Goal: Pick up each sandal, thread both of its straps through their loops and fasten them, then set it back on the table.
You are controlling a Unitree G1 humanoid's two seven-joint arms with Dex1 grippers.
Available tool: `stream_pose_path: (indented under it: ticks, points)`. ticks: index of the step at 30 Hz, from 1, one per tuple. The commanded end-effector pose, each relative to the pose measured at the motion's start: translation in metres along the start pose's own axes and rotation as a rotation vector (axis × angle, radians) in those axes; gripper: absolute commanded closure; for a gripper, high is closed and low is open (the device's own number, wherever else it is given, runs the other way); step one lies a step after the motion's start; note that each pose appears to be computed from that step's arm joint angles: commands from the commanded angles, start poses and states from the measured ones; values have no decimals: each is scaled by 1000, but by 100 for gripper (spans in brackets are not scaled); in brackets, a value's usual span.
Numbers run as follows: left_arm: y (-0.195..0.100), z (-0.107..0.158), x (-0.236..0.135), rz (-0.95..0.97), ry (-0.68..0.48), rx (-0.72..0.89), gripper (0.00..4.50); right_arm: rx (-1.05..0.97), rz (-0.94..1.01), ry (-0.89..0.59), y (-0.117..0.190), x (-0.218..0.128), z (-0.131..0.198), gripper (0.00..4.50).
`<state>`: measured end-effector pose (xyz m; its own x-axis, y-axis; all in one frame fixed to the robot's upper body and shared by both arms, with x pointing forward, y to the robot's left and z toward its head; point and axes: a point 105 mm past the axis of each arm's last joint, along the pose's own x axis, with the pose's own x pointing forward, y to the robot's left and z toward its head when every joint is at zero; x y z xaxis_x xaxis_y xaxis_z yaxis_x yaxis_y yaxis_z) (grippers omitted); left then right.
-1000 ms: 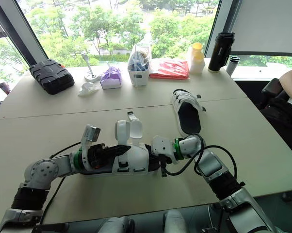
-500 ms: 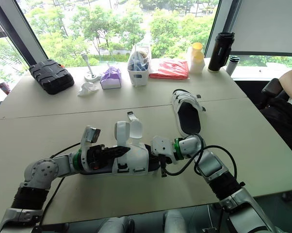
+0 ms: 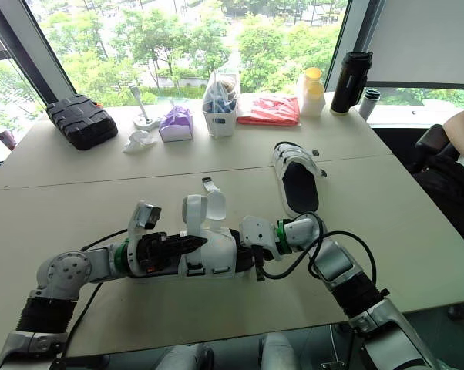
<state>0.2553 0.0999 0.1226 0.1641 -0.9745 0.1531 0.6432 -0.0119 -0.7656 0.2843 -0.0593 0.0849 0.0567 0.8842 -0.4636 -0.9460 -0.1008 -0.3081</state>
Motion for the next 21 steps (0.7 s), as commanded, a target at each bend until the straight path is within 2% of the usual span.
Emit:
stream_pose_path:
  ticks: [1, 10, 21]
  points:
    - [-9, 4, -1, -30, -13, 17, 441, 26, 35, 45, 11, 7, -12, 450]
    - [-11, 12, -2, -35, -36, 18, 441, 26, 33, 45, 10, 7, -12, 450]
    - [-6, 3, -2, -18, 6, 43, 441, 26, 34, 45, 11, 7, -12, 450]
